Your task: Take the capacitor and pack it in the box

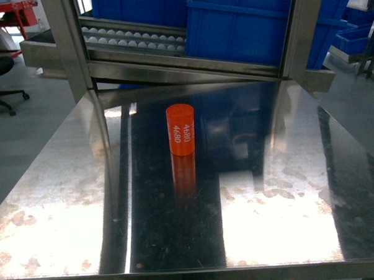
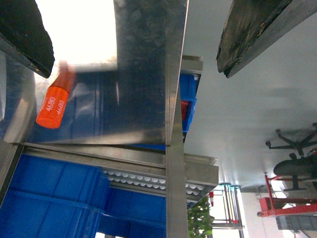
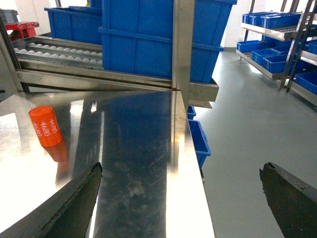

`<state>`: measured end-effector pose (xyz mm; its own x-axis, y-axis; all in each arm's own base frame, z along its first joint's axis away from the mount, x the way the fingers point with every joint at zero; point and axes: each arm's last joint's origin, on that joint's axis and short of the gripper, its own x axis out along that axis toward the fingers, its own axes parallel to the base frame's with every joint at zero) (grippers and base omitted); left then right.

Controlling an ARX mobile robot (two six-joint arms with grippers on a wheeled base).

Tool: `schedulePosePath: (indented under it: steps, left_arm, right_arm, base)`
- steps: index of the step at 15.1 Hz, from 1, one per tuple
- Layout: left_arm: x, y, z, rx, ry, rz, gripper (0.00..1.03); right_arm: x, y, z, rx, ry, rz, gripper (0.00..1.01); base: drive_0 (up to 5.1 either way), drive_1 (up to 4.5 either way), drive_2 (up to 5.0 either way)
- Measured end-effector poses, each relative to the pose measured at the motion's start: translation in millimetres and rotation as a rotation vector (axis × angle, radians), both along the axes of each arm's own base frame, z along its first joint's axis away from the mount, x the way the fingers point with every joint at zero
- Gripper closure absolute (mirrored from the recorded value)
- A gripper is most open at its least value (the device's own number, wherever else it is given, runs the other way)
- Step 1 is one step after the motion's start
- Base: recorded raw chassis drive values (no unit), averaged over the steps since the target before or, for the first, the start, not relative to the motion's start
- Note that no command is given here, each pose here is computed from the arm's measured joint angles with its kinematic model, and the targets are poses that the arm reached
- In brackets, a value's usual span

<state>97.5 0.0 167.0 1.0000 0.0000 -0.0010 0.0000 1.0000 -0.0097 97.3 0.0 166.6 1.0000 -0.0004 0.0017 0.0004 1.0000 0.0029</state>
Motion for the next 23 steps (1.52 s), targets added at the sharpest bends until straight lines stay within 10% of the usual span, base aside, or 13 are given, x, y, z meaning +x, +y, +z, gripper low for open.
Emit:
schedulePosePath:
  steps: [6, 9, 14, 18, 23]
  left_arm:
    - [0, 0.0, -1, -0.001, 0.013, 0.009, 0.05]
    - [35, -11.4, 18, 0.003, 0.059, 0.105, 0.05]
    - [169, -73.5, 54, 0.018, 0.000, -0.105, 0.05]
    - [255, -139.0, 9, 0.038, 0.077, -0.280, 0.05]
    - [300, -168.4, -36, 0.043, 0.161, -0.303, 0.05]
  right_arm:
    - [0, 0.0, 0.0, 0.000, 0.000, 0.000, 0.03]
    - [0, 0.0, 0.0, 0.000, 0.000, 0.000, 0.03]
    - [0, 0.0, 0.0, 0.000, 0.000, 0.000, 0.03]
    - [0, 0.0, 0.0, 0.000, 0.000, 0.000, 0.03]
    - [0, 0.0, 0.0, 0.000, 0.000, 0.000, 0.03]
  base:
    - [0.0, 0.00, 0.0]
    - [0.0, 0.00, 0.0]
    - [0.0, 0.00, 0.0]
    - [0.0, 0.00, 0.0]
    - [0.0, 0.00, 0.0]
